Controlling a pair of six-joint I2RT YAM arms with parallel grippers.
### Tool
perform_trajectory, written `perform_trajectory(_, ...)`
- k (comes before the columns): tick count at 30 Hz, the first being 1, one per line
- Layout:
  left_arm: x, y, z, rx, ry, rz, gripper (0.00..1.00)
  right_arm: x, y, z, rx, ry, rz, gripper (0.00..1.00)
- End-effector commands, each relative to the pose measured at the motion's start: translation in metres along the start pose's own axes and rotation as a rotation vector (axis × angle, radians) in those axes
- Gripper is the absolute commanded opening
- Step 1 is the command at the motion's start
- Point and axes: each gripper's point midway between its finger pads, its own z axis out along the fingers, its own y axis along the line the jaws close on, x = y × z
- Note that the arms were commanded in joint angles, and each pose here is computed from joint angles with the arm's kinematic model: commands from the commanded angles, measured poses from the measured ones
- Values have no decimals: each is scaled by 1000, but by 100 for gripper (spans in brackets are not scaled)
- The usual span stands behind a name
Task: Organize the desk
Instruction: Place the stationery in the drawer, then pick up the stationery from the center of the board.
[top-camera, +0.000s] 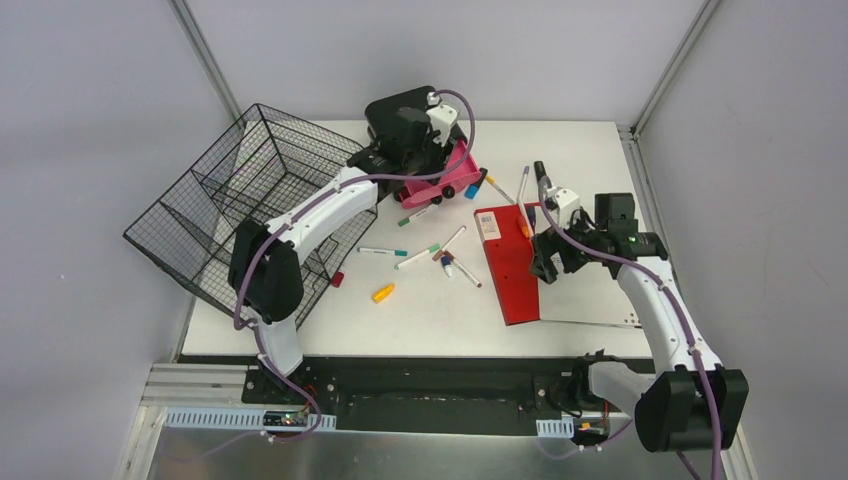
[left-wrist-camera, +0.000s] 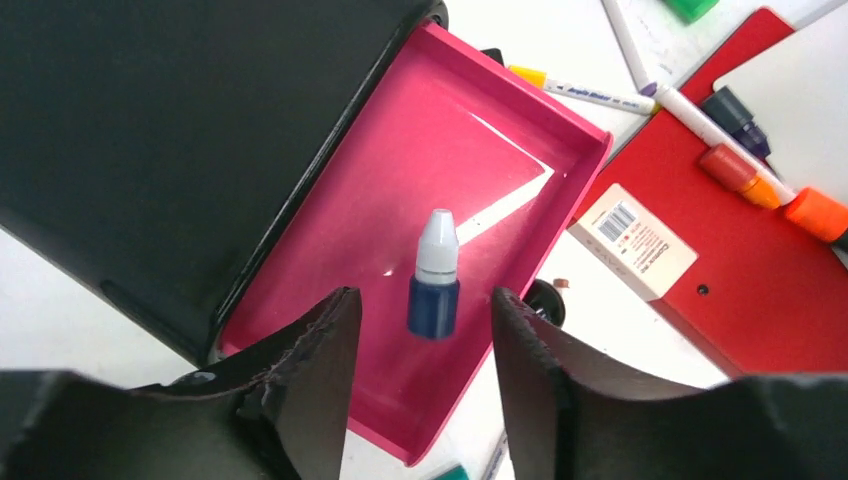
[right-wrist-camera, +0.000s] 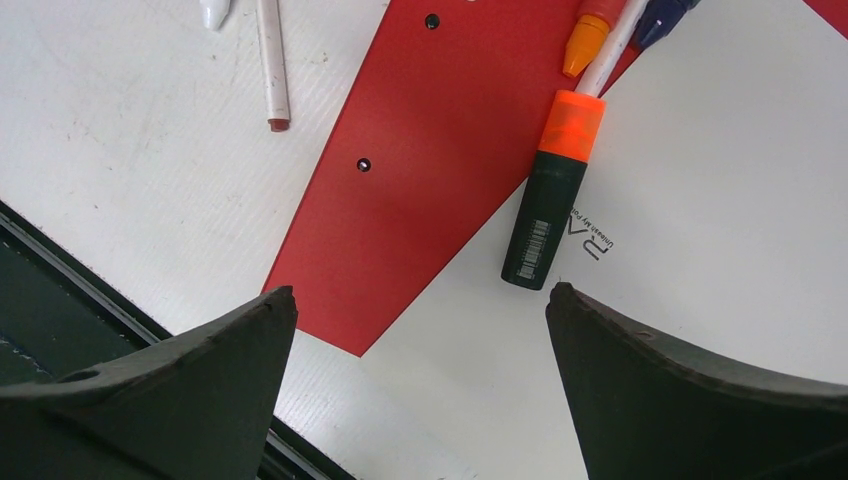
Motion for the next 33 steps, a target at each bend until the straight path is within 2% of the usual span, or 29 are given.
perform_trajectory(1, -38, 7, -17, -20, -74, -13, 58, -11, -3, -5, -2, -35, -19, 100)
perform_trajectory(6, -57, 3, -48, 11, -124, -27, 71, -13, -3, -10, -5, -56, -8, 100)
perform_trajectory(9, -63, -1, -71, 39, -137, -36, 74, -17, -1, -13, -11, -78, -6, 100)
perform_trajectory(14, -60, -27, -113, 206, -162, -145, 84, -22, 3, -18, -32, -120, -8, 100)
perform_trajectory(19, -44, -35, -153, 308, -165, -203, 89, -27, 18, -17, -117, -162, -7, 100)
perform_trajectory(25, -6, -22, -180, 244, -160, -128, 99, -23, 23, -9, -202, -147, 22, 100)
perform_trajectory(29, 16, -20, -184, 227, -192, -126, 99, -21, 23, -11, -243, -155, 51, 100)
perform_trajectory(33, 10, -35, -193, 312, -222, -171, 99, -21, 17, -15, -249, -184, 90, 100)
